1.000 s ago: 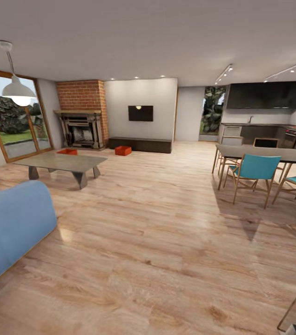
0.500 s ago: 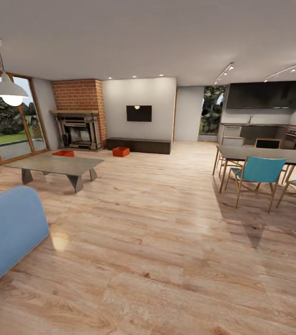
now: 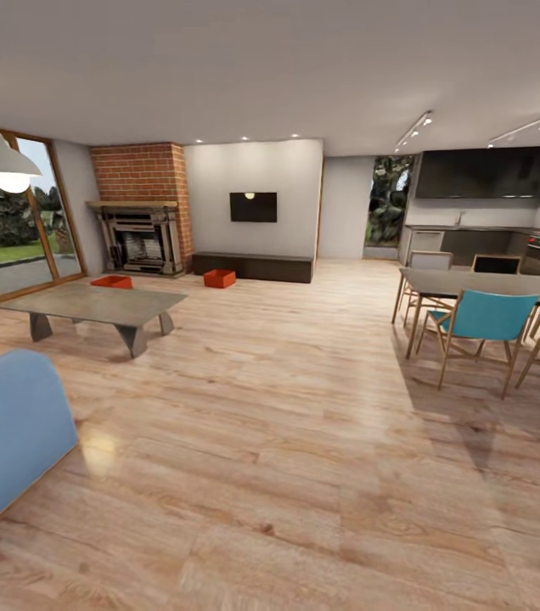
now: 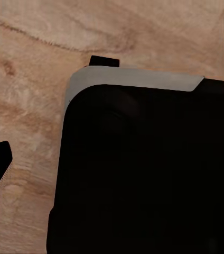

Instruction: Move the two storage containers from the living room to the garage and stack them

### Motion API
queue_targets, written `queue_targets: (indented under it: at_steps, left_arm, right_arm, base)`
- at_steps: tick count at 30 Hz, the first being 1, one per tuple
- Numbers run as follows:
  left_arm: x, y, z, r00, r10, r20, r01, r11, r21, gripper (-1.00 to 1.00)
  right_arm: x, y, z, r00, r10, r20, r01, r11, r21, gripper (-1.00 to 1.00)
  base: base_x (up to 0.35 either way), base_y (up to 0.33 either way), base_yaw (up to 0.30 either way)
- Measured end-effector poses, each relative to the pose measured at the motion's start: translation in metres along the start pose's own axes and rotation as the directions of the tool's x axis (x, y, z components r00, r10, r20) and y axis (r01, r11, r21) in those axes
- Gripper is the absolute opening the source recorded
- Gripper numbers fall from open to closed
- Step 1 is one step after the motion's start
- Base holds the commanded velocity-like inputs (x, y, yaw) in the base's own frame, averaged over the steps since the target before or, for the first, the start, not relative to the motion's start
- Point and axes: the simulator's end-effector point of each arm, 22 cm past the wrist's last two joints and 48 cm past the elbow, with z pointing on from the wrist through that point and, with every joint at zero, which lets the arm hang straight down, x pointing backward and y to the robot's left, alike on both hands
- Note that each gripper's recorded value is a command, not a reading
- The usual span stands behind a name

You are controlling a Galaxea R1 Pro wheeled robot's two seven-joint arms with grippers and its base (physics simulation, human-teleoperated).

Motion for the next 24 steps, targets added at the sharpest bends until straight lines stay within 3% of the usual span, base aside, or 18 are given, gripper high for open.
queue_targets:
  at_steps: [24]
  left_arm:
    - [0.0000,0.0000,0.0000,1.000,0.000,0.000,0.000,1.000,0.000,1.00]
  right_arm:
    - [0.0019,-0.0012,0.0000,1.000,-0.005,-0.007,0.005,1.000,0.000,1.00]
  base:
    - [0.323,0.000,0.000]
